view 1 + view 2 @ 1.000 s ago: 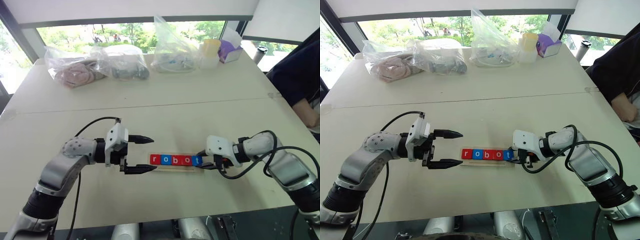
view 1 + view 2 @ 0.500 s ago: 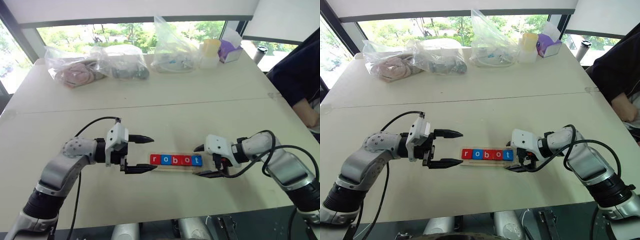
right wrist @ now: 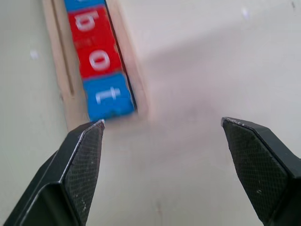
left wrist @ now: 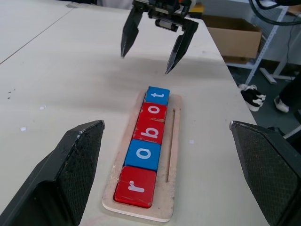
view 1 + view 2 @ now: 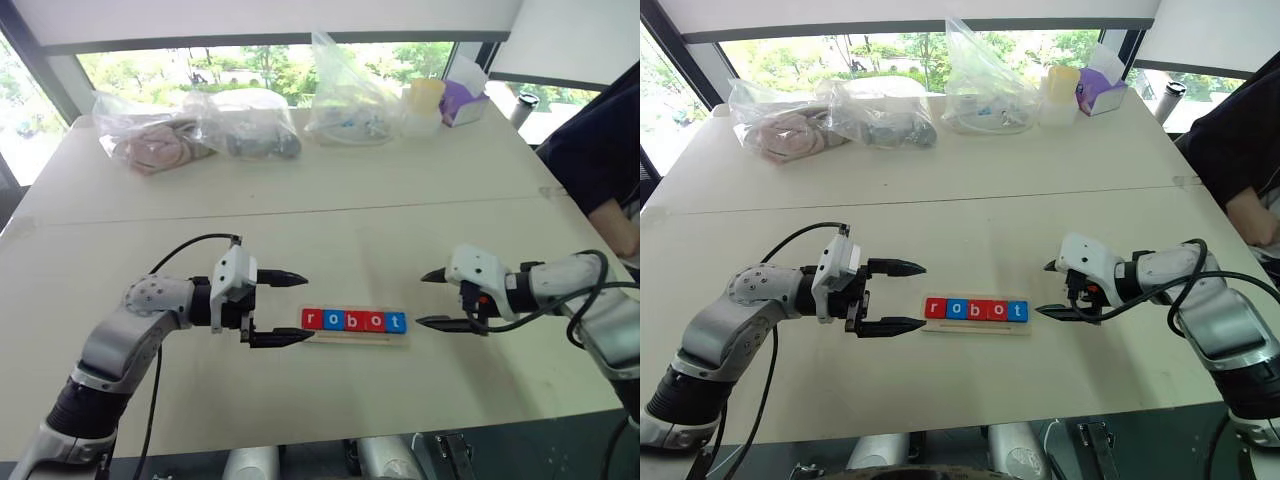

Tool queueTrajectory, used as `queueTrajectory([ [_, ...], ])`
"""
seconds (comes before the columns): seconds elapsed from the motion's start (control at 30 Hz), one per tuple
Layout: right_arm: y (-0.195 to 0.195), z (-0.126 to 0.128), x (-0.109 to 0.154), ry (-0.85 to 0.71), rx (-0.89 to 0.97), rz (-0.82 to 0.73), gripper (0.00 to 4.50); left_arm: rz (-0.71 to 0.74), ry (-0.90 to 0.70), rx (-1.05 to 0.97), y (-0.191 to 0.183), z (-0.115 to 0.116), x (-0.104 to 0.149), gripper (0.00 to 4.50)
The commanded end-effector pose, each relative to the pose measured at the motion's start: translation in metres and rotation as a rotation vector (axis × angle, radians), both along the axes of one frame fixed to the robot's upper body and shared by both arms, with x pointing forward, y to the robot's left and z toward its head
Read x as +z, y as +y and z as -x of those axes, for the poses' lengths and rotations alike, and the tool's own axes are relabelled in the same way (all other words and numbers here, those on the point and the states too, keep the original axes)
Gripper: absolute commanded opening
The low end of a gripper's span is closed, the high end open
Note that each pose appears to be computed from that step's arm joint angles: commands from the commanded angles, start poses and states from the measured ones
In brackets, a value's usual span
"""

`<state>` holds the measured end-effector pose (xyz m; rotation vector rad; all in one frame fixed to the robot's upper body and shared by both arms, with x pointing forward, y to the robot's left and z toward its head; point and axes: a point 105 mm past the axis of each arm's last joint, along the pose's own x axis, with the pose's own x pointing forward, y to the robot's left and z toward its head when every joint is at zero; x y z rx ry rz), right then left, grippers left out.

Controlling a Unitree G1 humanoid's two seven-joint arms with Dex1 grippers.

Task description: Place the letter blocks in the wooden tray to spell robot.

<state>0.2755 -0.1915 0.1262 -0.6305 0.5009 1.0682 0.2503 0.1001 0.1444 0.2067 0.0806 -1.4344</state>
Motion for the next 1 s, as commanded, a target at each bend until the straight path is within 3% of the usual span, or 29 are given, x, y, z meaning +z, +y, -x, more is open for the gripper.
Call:
queueTrajectory([
  [0.03, -0.001, -0.004, 0.002, -0.043, -0.017, -0.012, 4.08, 0.016, -0.030, -0.015, -0.001, 0.001, 0.009, 4.50],
  [0.53, 0.015, -0.006, -0.015, -0.049, 0.014, -0.020, 4.08, 0.008, -0.029, -0.020, 0.001, 0.001, 0.011, 4.50],
  [0.83, 0.022, -0.009, -0.012, -0.062, 0.032, -0.032, 4.08, 0.008, -0.023, -0.019, 0.001, 0.002, 0.011, 4.50],
  [1.0, 0.007, -0.005, -0.004, -0.074, 0.015, 0.007, 4.08, -0.012, -0.013, -0.009, 0.004, 0.003, 0.009, 4.50],
])
